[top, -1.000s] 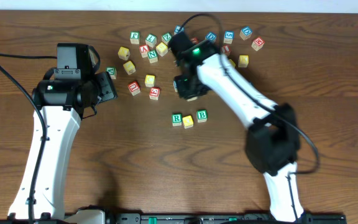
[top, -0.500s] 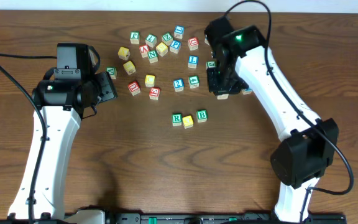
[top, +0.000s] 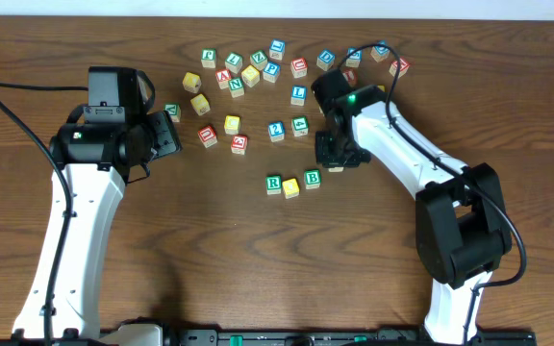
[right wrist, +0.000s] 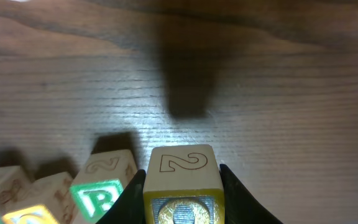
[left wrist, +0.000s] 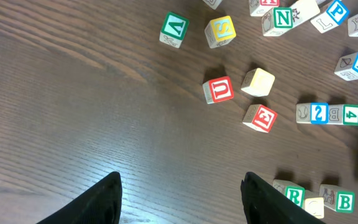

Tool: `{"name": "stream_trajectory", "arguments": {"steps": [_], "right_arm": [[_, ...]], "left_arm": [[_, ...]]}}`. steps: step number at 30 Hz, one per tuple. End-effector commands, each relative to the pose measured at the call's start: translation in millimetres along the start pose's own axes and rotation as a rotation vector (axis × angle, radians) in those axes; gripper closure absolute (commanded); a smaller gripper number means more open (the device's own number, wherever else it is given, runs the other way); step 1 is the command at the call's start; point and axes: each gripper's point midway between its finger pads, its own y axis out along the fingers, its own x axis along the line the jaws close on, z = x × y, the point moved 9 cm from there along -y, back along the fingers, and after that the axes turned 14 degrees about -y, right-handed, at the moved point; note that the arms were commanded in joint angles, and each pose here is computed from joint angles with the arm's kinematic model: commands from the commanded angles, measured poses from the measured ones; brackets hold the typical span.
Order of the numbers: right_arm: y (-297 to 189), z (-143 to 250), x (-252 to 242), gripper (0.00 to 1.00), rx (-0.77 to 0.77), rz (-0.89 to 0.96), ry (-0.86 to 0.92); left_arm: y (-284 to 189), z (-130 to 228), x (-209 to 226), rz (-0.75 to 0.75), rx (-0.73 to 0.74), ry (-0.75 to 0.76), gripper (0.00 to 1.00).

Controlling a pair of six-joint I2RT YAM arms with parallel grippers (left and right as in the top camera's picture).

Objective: Spell out ROBOT
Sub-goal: 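Lower the O block right of B and open the right gripper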

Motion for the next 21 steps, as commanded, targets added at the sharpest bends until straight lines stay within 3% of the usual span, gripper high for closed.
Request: {"name": "stream_trajectory", "arguments": {"steps": [1,21], "right_arm": [[14,6,3,0.79,0.014,-0.003,0.013],[32,17,16,0.75,0.010,-0.005,0.015]], "left_arm": [[-2,-4,-1,0.003,-0.010,-0.011,0.39],[-2,-4,-1,0.003,-0.010,-0.011,0.39]]}}
